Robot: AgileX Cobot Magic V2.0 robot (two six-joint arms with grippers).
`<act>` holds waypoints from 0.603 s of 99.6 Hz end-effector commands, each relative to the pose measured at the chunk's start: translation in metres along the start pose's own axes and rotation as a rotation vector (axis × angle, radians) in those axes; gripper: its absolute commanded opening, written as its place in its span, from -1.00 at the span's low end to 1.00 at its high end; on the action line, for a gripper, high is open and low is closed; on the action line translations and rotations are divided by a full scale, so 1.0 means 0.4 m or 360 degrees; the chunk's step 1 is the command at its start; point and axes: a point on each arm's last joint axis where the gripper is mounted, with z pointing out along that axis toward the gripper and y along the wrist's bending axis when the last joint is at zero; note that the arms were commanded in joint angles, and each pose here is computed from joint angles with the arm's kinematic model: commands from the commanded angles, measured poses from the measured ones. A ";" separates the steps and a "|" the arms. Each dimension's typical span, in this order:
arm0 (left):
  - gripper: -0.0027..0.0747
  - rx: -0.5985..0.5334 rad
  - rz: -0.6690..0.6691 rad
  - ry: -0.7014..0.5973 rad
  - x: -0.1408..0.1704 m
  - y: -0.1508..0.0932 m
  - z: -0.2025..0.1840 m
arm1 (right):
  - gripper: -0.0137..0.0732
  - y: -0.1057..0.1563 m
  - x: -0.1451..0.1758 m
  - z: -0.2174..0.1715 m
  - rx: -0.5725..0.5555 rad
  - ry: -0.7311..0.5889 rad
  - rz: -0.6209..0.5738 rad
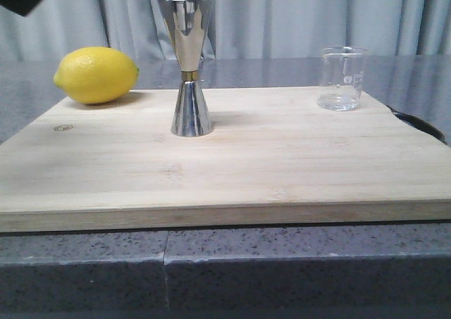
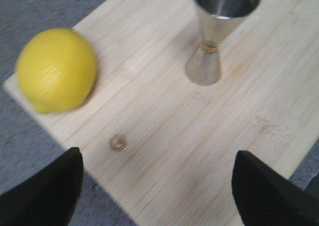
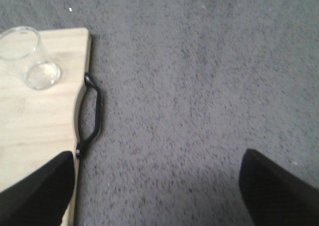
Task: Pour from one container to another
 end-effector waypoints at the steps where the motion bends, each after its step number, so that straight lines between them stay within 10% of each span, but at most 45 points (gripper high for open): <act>1: 0.54 -0.0221 -0.0167 -0.0096 -0.015 0.006 -0.086 | 0.66 -0.002 -0.037 -0.040 -0.0003 -0.0062 -0.0048; 60: 0.53 -0.0640 -0.0588 -0.0385 0.132 -0.030 -0.244 | 0.66 -0.007 -0.063 -0.095 0.0000 -0.0128 -0.0181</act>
